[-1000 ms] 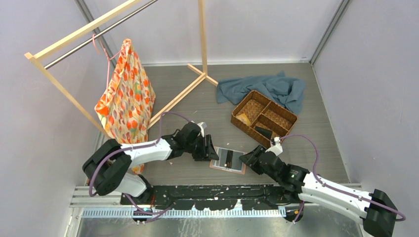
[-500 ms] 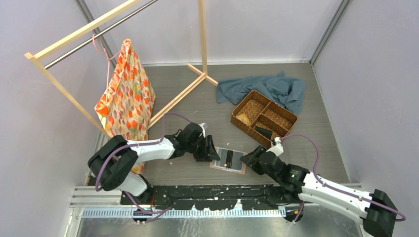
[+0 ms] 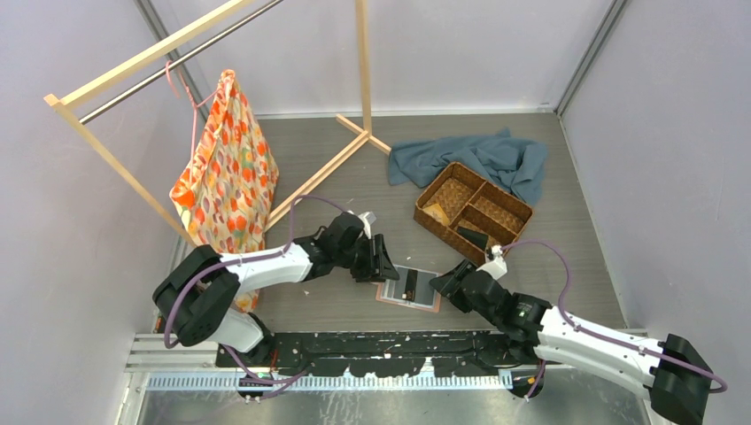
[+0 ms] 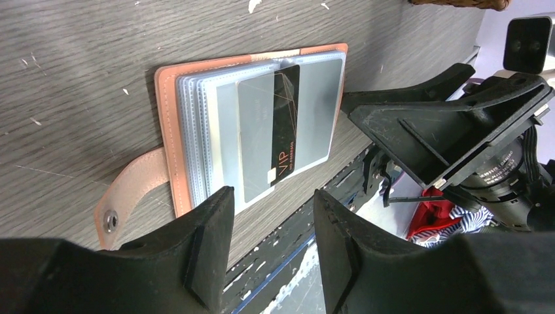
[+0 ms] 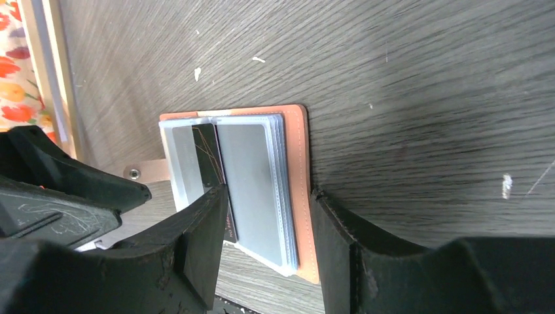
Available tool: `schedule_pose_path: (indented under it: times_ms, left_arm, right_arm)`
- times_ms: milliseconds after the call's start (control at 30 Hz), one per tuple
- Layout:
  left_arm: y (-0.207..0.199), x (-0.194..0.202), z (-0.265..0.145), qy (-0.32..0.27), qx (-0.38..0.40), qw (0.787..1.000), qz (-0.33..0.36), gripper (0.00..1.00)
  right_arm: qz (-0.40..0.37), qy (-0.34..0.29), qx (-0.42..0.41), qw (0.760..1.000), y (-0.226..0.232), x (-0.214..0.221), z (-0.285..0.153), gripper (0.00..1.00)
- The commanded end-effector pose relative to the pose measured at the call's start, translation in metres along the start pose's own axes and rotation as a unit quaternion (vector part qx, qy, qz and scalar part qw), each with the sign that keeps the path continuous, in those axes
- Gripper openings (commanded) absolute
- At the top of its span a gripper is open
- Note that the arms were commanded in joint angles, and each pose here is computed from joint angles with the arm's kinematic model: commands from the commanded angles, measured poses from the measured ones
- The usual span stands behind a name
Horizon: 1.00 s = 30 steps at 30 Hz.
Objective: Take the credit cards out of the card holder
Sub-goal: Remove the credit card from the card holder.
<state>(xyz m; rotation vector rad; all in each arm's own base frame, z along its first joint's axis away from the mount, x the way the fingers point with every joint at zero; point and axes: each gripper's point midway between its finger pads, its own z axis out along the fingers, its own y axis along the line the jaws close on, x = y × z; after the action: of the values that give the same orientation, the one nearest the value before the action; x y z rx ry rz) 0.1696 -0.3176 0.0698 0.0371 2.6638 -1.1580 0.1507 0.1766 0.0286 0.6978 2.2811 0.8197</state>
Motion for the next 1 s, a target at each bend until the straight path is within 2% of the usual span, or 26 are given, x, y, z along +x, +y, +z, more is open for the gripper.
schedule_pose_path:
  times_ms: [0, 200, 433, 733, 967]
  left_arm:
    - [-0.014, -0.004, 0.001, 0.003, 0.024, 1.0, 0.01, 0.49]
    - [-0.004, 0.0, 0.01, 0.013, 0.011, 1.0, 0.004, 0.49]
    - [0.002, 0.002, 0.013, 0.017, 0.004, 1.0, 0.004, 0.49]
    - [-0.004, -0.002, 0.007, 0.01, 0.008, 1.0, 0.011, 0.49]
    - [-0.037, -0.011, -0.009, -0.002, 0.055, 0.998, 0.026, 0.48]
  right_arm:
    - [0.027, -0.006, -0.007, 1.0, -0.003, 0.001, 0.005, 0.55]
    - [0.065, -0.007, -0.03, 0.997, -0.006, 0.003, 0.006, 0.51]
    - [0.061, -0.007, -0.067, 0.996, 0.009, 0.0, 0.0, 0.44]
    - [0.03, 0.008, -0.074, 0.997, 0.024, 0.003, -0.003, 0.47]
    - [-0.005, 0.025, -0.083, 0.996, 0.051, 0.008, 0.003, 0.49]
